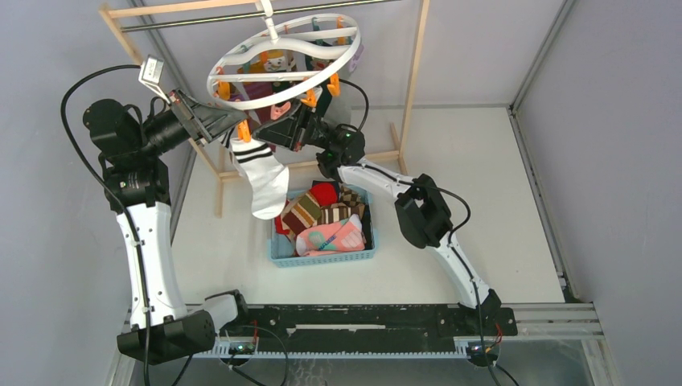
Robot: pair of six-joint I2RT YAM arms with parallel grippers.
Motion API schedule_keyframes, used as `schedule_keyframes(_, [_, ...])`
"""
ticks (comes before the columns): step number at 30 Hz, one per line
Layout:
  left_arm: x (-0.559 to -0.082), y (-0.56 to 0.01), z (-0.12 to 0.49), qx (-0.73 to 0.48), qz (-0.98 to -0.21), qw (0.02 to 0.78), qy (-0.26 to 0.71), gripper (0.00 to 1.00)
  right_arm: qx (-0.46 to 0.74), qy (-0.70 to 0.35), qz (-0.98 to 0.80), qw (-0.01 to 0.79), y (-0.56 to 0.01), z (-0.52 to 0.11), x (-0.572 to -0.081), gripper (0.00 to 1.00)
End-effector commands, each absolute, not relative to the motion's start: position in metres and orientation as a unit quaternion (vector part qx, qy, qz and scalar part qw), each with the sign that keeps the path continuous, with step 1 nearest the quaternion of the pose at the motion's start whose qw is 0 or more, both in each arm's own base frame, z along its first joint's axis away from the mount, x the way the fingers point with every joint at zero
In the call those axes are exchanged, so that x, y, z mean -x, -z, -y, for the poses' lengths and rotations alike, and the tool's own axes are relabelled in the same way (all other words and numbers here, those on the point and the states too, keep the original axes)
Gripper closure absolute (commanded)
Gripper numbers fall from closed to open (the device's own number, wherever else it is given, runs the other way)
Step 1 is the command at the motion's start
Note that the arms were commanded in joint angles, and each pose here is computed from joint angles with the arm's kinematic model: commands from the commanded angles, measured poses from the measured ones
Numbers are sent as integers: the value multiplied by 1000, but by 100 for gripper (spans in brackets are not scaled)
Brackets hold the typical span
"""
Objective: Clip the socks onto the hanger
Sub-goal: Clamp the sock onto the hanger.
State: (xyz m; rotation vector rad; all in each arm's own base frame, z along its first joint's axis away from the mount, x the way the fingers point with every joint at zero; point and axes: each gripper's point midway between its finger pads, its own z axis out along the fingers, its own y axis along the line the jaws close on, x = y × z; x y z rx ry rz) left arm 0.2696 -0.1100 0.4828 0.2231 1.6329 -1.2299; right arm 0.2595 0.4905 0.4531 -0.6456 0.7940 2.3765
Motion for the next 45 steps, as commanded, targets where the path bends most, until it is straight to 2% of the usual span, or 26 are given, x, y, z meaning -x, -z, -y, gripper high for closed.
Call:
schedule_keyframes(1, [-250, -489, 118, -128, -671, 510, 522, 100, 240, -895, -244, 287, -474, -481, -243, 100])
schedule_keyframes(27, [-251, -487, 117, -129, -671, 511, 522, 100, 187, -896, -231, 331, -491, -475, -248, 100])
schedule_keyframes(33, [-250, -488, 118, -131, -670, 512, 521, 100, 205, -898, -222, 321, -499, -471, -237, 100])
schedule_keyframes(45, [-248, -492, 118, -134, -669, 512, 522, 100, 259, -884, -262, 288, -478, -472, -219, 100])
